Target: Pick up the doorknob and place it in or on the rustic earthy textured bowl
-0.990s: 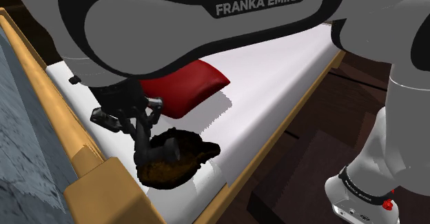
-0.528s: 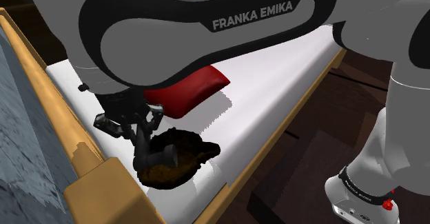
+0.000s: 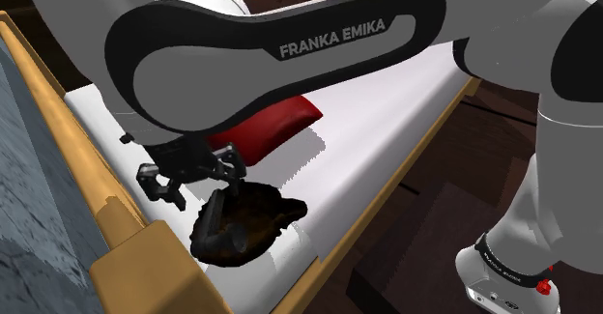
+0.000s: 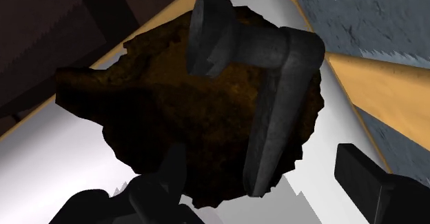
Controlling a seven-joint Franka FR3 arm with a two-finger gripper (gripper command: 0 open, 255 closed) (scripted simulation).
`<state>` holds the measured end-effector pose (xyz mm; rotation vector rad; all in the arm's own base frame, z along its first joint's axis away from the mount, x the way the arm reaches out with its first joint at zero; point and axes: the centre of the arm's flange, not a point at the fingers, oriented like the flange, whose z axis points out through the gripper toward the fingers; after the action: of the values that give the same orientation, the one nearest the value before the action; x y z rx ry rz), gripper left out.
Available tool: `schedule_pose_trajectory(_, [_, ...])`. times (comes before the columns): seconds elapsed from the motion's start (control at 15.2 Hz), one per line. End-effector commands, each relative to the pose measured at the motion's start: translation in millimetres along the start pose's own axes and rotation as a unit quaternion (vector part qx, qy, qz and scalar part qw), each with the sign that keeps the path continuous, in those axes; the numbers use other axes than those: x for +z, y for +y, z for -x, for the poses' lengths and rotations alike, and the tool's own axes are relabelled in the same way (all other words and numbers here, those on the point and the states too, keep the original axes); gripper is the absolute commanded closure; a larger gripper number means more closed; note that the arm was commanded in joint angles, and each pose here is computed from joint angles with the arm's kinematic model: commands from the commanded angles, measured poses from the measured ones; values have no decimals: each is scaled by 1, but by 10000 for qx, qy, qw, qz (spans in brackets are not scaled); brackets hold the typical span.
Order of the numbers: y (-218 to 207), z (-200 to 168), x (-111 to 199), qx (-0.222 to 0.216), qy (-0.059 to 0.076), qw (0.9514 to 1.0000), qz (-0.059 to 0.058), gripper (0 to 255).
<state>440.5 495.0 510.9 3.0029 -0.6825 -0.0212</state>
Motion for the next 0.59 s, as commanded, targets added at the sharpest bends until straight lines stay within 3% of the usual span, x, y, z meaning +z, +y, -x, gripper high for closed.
schedule_pose_trajectory(0.0, [-16,11,-21,-95,-141,9991,-399,0])
schedule_pose_trajectory(0.53, [-16,11,-31,-95,-141,9991,-399,0])
